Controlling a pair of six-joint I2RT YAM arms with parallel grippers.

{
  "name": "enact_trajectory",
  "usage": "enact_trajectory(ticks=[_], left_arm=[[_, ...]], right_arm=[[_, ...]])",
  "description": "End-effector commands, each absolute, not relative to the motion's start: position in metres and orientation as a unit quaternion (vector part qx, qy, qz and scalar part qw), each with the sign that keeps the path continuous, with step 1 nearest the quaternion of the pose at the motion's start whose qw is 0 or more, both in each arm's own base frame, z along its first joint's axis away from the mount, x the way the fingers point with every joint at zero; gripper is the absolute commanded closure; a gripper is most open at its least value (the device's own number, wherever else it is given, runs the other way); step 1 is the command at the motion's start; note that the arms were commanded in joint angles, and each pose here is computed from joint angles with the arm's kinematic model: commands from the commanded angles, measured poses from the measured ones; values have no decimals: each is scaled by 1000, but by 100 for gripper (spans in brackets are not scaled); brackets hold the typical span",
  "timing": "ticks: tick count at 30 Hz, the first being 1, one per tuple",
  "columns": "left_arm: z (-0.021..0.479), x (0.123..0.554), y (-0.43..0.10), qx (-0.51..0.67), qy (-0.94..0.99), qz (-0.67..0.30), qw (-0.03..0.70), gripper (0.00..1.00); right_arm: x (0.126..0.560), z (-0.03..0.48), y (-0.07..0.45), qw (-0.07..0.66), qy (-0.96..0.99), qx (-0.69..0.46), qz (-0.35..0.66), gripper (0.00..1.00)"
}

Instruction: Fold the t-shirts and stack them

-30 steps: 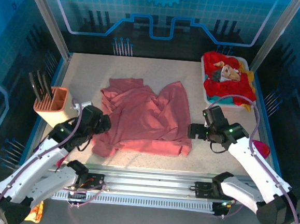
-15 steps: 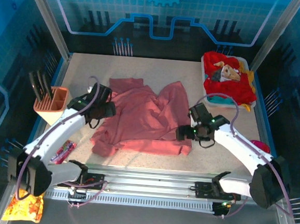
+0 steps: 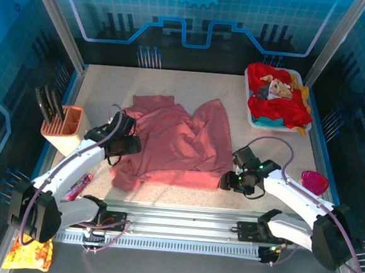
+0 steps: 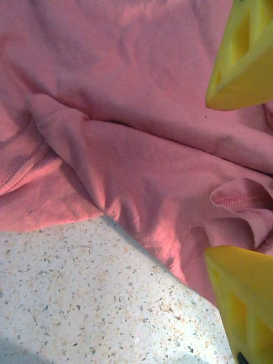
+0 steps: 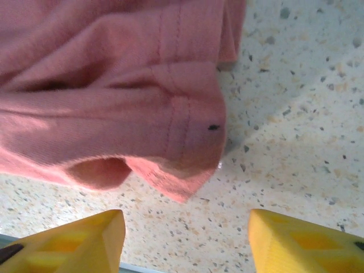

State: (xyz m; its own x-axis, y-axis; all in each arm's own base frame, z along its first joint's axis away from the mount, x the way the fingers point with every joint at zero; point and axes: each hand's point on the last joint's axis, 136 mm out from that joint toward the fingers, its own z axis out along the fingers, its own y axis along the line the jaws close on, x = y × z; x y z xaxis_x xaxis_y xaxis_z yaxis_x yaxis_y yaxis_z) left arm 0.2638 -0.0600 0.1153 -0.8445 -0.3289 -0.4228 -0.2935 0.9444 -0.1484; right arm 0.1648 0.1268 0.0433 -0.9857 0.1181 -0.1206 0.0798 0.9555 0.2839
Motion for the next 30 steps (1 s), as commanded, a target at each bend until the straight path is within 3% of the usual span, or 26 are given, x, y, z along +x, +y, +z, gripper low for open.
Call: enact_trajectory(ticks=[1,5,11,17,20,24,25,30], left_arm=[[115,255,-57,-160,962,-38,218,35],[114,252,-54,-158,964,-30,213,35],[115,246,-51,-160,965,-26,206,35],[109,236,-48,-163,967,-22,194,35],[105,232,-46,-166,967,-19,192,35],[107,234,-48,-172,966,-24,190,40],[108,235,-48,-173,966,-25,190,41],[98,237,-57,-168,972,-37,162,45]], right_arm=[[183,56,134,110,976,70,173,48],[195,46,131,103,965,113,214,53],[197,37,123,97,970,106,195,51],[198,28,133,94,958,118,242,50],[202,28,137,100,955,118,254,62],[206,45,128,112,957,116,243,96],[206,52,119,118,959,117,229,100],[211,94,64,156,959,155,180,100]])
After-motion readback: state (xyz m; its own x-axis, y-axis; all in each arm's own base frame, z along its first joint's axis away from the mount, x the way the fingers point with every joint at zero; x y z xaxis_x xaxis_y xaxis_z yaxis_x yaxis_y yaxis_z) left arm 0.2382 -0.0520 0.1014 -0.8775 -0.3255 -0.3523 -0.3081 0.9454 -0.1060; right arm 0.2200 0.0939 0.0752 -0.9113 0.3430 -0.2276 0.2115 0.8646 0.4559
